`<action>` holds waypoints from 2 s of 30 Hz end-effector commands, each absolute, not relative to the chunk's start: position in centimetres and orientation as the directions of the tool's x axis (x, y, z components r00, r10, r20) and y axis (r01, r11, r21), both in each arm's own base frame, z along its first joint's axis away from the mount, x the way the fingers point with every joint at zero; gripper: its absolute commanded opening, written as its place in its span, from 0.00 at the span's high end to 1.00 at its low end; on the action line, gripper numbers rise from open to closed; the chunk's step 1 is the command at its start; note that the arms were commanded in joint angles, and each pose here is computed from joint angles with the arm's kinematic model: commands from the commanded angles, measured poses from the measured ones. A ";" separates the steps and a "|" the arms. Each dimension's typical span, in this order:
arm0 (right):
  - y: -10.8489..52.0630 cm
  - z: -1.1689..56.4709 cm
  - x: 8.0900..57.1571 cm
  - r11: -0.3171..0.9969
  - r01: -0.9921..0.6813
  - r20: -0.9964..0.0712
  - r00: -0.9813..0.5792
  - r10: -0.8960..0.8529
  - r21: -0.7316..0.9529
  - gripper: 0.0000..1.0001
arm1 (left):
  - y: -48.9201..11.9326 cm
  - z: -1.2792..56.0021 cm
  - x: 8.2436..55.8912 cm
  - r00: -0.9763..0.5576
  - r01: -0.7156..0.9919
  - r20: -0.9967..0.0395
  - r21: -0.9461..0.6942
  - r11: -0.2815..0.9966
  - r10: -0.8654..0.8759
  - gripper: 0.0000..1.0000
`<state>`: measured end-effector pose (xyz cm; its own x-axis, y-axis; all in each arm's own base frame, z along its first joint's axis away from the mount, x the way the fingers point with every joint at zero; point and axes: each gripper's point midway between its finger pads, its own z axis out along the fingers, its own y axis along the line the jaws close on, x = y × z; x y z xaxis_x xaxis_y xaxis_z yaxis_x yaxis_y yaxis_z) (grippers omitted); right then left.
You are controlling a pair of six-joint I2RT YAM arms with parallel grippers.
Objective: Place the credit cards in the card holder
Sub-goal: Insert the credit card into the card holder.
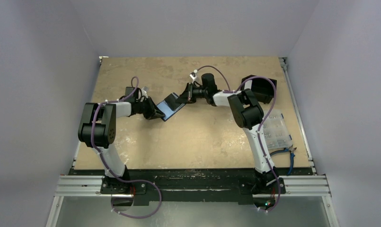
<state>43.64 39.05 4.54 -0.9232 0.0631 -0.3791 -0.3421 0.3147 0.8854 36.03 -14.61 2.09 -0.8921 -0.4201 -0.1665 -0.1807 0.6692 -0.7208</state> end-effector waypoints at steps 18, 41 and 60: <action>38.9 2.8 44.2 0.397 -0.364 -0.404 -0.915 0.017 0.842 1.00 | -12.9 -1.6 34.1 -0.892 -0.293 -0.095 -0.621 0.727 -0.442 1.00; 38.4 2.3 41.4 0.506 -0.282 -0.299 -0.953 -0.048 0.815 1.00 | -13.1 -1.7 34.2 -0.890 -0.299 -0.088 -0.628 0.719 -0.447 1.00; 40.1 1.1 40.7 0.509 -0.358 -0.291 -0.934 -0.209 0.783 1.00 | -13.2 -1.7 34.1 -0.892 -0.297 -0.083 -0.634 0.714 -0.445 1.00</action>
<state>42.15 40.17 3.80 -0.9352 -0.1229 -0.3321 -0.3487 0.4826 0.8034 36.04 -14.66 2.06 -0.8900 -0.4342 -0.1395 -0.2025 0.6503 -0.7322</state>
